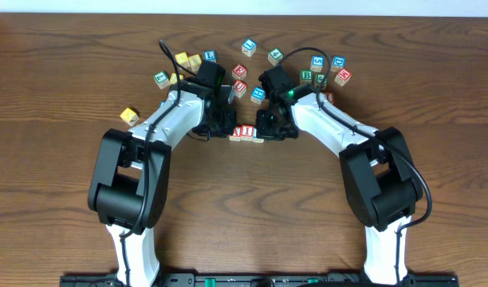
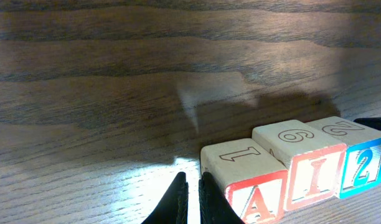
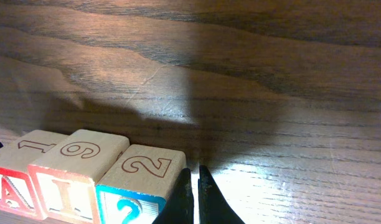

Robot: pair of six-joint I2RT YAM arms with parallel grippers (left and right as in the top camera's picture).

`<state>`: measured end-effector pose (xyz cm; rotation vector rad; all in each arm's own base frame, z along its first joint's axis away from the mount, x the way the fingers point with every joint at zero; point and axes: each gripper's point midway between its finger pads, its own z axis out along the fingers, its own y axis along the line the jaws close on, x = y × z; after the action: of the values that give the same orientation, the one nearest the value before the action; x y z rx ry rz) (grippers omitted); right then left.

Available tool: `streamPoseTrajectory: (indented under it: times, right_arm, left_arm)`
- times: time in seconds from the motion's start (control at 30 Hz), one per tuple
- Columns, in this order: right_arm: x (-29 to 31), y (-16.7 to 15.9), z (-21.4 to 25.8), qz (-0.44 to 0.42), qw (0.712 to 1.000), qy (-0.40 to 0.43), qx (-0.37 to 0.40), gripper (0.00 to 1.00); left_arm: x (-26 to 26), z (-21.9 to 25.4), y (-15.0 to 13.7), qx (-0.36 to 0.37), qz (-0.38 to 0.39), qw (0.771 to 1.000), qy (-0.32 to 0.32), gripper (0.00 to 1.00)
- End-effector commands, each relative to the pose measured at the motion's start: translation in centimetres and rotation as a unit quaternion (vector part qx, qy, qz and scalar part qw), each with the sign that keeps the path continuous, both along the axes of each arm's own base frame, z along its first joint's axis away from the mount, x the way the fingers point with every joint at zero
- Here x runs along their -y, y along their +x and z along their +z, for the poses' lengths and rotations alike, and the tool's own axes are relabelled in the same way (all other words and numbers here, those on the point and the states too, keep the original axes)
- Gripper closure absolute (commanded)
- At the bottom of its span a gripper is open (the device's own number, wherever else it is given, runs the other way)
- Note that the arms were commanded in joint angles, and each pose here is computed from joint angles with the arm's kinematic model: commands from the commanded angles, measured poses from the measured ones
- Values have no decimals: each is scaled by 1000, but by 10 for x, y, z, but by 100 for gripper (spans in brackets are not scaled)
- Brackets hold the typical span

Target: Spell out AI2

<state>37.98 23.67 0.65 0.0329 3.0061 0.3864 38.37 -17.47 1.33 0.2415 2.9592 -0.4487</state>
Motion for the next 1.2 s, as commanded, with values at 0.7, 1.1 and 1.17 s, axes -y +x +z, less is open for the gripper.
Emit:
streamPoseTrajectory:
  times: [0.7, 1.1, 1.17]
  right_arm:
    - [23, 42, 56, 12, 996, -26, 86, 99]
    - [-44, 59, 55, 53, 986, 24, 159, 99]
    - [-47, 56, 47, 56, 987, 18, 152, 99]
  left_arm:
    - [-56, 70, 29, 82, 54, 994, 53, 92]
    - [-116, 119, 46, 144, 168, 972, 77, 92]
    - [-119, 119, 46, 144, 171, 972, 78, 92]
